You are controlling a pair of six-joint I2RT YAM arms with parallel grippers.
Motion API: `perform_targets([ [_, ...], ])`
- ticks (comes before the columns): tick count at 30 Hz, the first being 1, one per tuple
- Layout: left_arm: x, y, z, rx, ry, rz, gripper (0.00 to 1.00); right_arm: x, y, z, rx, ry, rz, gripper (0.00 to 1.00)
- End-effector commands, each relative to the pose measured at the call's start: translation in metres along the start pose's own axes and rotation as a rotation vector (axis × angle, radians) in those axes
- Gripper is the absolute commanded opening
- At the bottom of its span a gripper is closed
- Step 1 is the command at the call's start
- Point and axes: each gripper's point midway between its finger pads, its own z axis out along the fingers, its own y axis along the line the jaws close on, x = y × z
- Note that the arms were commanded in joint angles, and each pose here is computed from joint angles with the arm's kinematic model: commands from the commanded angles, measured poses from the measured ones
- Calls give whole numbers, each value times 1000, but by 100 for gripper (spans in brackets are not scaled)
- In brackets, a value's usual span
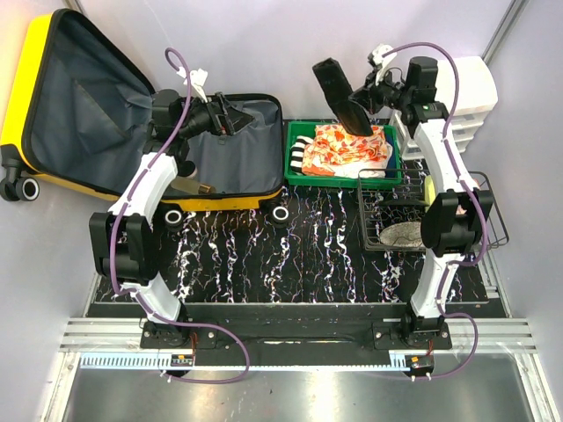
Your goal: Open, take out, and arrange the luggage
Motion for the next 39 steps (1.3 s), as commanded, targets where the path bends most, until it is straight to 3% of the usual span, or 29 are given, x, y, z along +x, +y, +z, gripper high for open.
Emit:
perform_targets([
  [1,-28,-17,-10,4,-53,106,96,-22,-4,-18,17,64,-441,0],
  [9,-24,-10,-16,-26,-48,113,98,23,-17,-13,1,261,-838,0],
  [15,-17,-3,-12,-31,-29,81,98,111,-5,2,-50,431,-1084,0],
  [16,-15,-1,-11,-36,-22,74,98,119,1,4,-69,450,-1093,5],
  [17,-13,1,-11,-38,-15,71,98,130,7,3,-95,473,-1068,14],
  [21,-11,4,-11,-49,-2,85,98,134,25,-3,-137,492,-910,74],
  [25,-8,8,-13,-61,17,105,98,110,26,-10,-96,484,-752,83],
  [29,-3,9,-14,-64,43,120,98,84,46,-24,-122,452,-472,88],
  [31,-3,10,-14,-70,50,123,98,70,36,-24,-48,451,-346,90],
  [35,-3,12,-15,-70,58,128,98,90,4,-38,49,571,-88,87],
  [37,-3,12,-15,-71,58,129,98,91,-19,-40,79,562,5,82],
  [39,-2,14,-16,-70,63,131,98,99,-12,-45,33,584,69,80],
])
